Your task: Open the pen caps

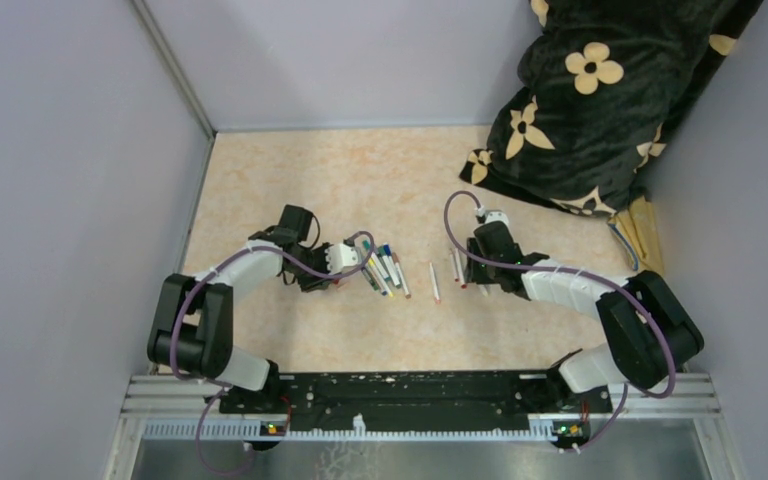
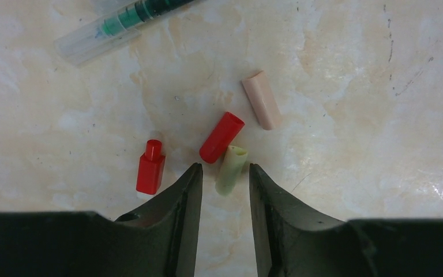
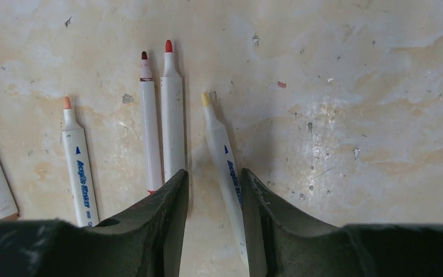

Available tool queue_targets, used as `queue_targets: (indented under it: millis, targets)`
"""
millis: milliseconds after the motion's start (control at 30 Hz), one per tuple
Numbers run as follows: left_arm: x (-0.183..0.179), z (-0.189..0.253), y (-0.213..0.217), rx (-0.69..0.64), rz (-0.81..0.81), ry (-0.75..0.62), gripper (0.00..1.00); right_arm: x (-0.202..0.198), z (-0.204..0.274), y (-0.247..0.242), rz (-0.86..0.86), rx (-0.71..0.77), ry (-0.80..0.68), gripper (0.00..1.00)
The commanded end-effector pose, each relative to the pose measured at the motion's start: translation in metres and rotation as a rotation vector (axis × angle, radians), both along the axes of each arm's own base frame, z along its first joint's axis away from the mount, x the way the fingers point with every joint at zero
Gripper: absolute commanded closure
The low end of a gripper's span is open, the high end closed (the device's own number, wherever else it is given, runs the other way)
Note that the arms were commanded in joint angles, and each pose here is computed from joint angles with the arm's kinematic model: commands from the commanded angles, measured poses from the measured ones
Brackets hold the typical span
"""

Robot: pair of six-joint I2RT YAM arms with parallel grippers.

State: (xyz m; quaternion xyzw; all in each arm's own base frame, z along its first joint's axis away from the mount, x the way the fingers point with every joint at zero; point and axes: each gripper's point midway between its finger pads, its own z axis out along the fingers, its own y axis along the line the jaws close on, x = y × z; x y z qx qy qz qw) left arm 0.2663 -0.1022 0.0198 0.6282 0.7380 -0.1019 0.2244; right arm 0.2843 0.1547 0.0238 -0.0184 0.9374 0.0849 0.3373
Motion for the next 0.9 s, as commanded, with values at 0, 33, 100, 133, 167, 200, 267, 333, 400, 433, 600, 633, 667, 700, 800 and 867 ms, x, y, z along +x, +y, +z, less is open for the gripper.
queue_targets:
  millis: [0, 33, 100, 133, 167, 200, 267, 333, 400, 433, 600, 633, 667, 700, 800, 867]
  targets:
    - [0.005, 0.008, -0.002, -0.016, 0.021, 0.008, 0.57, 0.011, 0.017, 0.009, 0.01, 0.054, -0.045, 0.62]
    - [0.006, 0.012, -0.003, -0.024, 0.024, 0.011, 0.55, 0.013, 0.023, 0.012, 0.013, 0.065, -0.053, 0.62]
    - [0.009, 0.025, -0.005, -0.043, 0.032, 0.012, 0.51, 0.019, 0.04, 0.016, 0.016, 0.087, -0.079, 0.62]
    - [0.012, 0.032, -0.005, -0.054, 0.038, 0.012, 0.49, 0.023, 0.049, 0.019, 0.02, 0.096, -0.095, 0.62]
    - [0.015, 0.04, -0.005, -0.069, 0.047, 0.008, 0.48, 0.026, 0.059, 0.022, 0.028, 0.106, -0.113, 0.62]
    - [0.019, 0.049, -0.005, -0.087, 0.059, 0.004, 0.46, 0.029, 0.067, 0.025, 0.041, 0.116, -0.128, 0.61]
    - [0.027, 0.071, -0.004, -0.14, 0.091, -0.004, 0.41, 0.034, 0.084, 0.033, 0.062, 0.137, -0.155, 0.59]
    - [0.035, 0.093, -0.001, -0.189, 0.124, -0.017, 0.37, 0.039, 0.098, 0.044, 0.093, 0.147, -0.179, 0.57]
    - [0.042, 0.112, 0.003, -0.239, 0.163, -0.028, 0.33, 0.041, 0.104, 0.059, 0.137, 0.14, -0.194, 0.55]
    - [0.045, 0.121, 0.005, -0.267, 0.186, -0.029, 0.29, 0.041, 0.105, 0.069, 0.161, 0.134, -0.194, 0.54]
    - [0.058, 0.15, 0.02, -0.352, 0.306, -0.036, 0.04, 0.037, 0.093, 0.123, 0.284, 0.111, -0.165, 0.55]
    - [0.059, 0.154, 0.026, -0.356, 0.335, -0.031, 0.03, 0.034, 0.084, 0.134, 0.307, 0.1, -0.148, 0.55]
    - [0.058, 0.156, 0.029, -0.359, 0.352, -0.022, 0.03, 0.028, 0.081, 0.147, 0.34, 0.098, -0.143, 0.56]
    - [0.056, 0.158, 0.031, -0.365, 0.366, -0.011, 0.02, 0.024, 0.075, 0.157, 0.363, 0.089, -0.134, 0.57]
    - [0.055, 0.165, 0.034, -0.385, 0.393, -0.009, 0.01, 0.015, 0.06, 0.176, 0.407, 0.067, -0.112, 0.62]
    - [0.056, 0.169, 0.036, -0.388, 0.414, -0.019, 0.01, 0.011, 0.052, 0.183, 0.417, 0.058, -0.099, 0.66]
